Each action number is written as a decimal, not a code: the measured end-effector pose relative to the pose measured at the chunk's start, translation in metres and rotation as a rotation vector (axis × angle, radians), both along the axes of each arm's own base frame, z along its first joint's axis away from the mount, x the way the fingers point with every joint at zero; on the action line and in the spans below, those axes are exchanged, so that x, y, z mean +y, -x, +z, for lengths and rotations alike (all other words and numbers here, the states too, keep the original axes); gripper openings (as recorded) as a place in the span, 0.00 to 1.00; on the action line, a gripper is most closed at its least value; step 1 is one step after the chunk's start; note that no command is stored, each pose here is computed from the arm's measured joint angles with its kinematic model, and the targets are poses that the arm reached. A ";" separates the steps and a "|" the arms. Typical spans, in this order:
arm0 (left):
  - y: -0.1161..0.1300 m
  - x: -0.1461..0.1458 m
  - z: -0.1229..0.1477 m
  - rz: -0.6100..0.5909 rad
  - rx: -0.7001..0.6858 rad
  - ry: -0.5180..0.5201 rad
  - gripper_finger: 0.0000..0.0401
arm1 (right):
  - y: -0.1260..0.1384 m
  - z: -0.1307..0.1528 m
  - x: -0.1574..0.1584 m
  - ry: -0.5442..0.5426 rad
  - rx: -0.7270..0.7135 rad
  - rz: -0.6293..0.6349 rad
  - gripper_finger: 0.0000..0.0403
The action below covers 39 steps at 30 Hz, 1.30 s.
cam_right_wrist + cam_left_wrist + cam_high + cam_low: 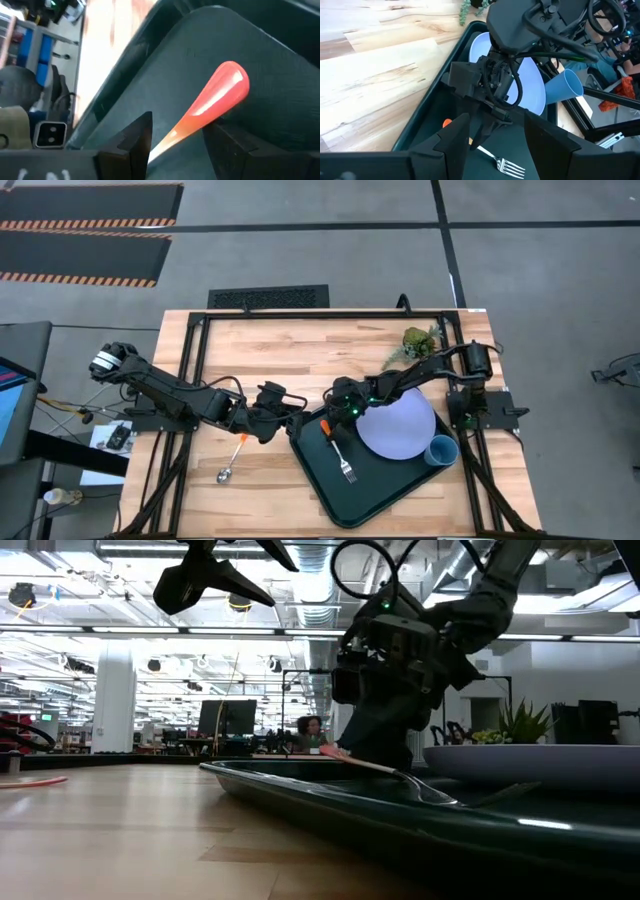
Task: Pick and place plate/cup/fork/spoon on tray
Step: Put the orange fork to the right of the purple plate on the green serving tray, then put the orange spoon to the right of the orange fork on the green serving tray
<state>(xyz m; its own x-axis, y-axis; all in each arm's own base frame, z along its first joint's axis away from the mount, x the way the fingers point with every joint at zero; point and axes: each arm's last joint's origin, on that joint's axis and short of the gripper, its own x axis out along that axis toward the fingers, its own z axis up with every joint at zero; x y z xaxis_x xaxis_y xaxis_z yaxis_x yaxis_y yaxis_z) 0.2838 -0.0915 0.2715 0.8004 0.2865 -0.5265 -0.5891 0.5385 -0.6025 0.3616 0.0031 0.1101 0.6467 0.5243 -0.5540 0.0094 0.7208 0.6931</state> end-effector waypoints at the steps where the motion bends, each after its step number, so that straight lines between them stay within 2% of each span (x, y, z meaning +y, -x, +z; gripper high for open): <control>1: 0.000 0.000 0.000 0.000 0.000 0.000 0.43 | -0.001 0.001 0.000 0.007 0.004 0.006 0.48; 8: 0.000 0.000 0.000 0.000 0.001 -0.001 0.43 | -0.007 0.007 0.002 0.058 0.009 0.027 0.47; 17: 0.000 0.000 0.000 -0.008 0.005 -0.012 0.43 | -0.005 0.006 0.004 0.146 0.087 0.050 0.46; 24: 0.000 0.000 0.000 -0.013 0.009 -0.019 0.43 | -0.009 0.011 0.003 0.162 0.101 0.045 0.46; 31: 0.002 0.000 -0.004 -0.032 0.052 0.001 0.43 | 0.001 0.054 -0.001 0.291 0.051 0.016 0.46; 36: 0.013 -0.002 -0.015 -0.070 0.215 0.055 0.43 | 0.022 0.092 -0.009 0.392 0.042 -0.043 0.46; 39: 0.030 -0.011 -0.024 -0.077 0.366 0.110 0.43 | 0.037 0.112 -0.011 0.434 0.057 -0.078 0.46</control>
<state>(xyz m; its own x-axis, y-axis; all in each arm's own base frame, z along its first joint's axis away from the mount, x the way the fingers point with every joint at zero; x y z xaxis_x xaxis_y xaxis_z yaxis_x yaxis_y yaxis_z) 0.2534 -0.1026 0.2470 0.5706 0.1590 -0.8057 -0.7363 0.5335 -0.4162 0.3245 -0.0080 0.2217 0.6367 0.1862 -0.7483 0.1045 0.9406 0.3230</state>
